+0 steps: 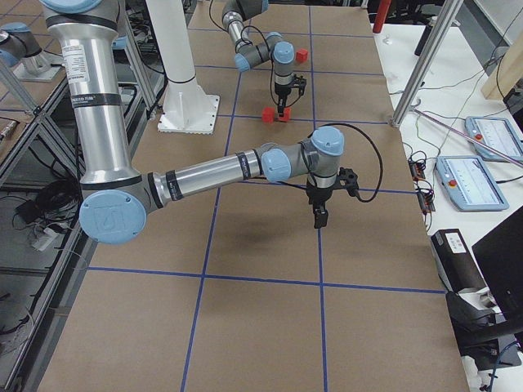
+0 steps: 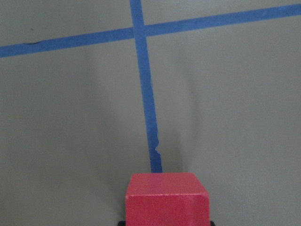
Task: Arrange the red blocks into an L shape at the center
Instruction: 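Lower the cube against the center cube's far side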
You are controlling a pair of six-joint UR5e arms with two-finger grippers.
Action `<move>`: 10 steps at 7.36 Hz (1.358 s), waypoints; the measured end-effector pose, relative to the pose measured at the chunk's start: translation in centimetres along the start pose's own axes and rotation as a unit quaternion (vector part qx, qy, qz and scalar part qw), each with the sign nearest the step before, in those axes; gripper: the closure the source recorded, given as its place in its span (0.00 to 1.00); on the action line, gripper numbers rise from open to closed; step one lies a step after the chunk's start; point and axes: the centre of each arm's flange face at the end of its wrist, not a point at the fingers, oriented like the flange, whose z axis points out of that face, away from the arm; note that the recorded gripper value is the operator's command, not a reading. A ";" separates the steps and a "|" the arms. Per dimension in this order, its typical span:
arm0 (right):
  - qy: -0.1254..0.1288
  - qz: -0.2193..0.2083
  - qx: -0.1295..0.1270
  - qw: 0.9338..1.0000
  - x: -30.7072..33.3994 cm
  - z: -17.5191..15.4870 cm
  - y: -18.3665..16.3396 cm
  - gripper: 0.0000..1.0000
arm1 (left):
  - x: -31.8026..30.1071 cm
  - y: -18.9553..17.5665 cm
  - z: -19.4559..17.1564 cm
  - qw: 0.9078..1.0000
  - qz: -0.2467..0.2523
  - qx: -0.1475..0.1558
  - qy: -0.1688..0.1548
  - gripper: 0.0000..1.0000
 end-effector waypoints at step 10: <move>0.000 0.001 -0.001 1.000 0.1 0.1 0.1 0.01 | 0.7 1.3 1.0 1.000 0.006 -0.010 0.002 0.78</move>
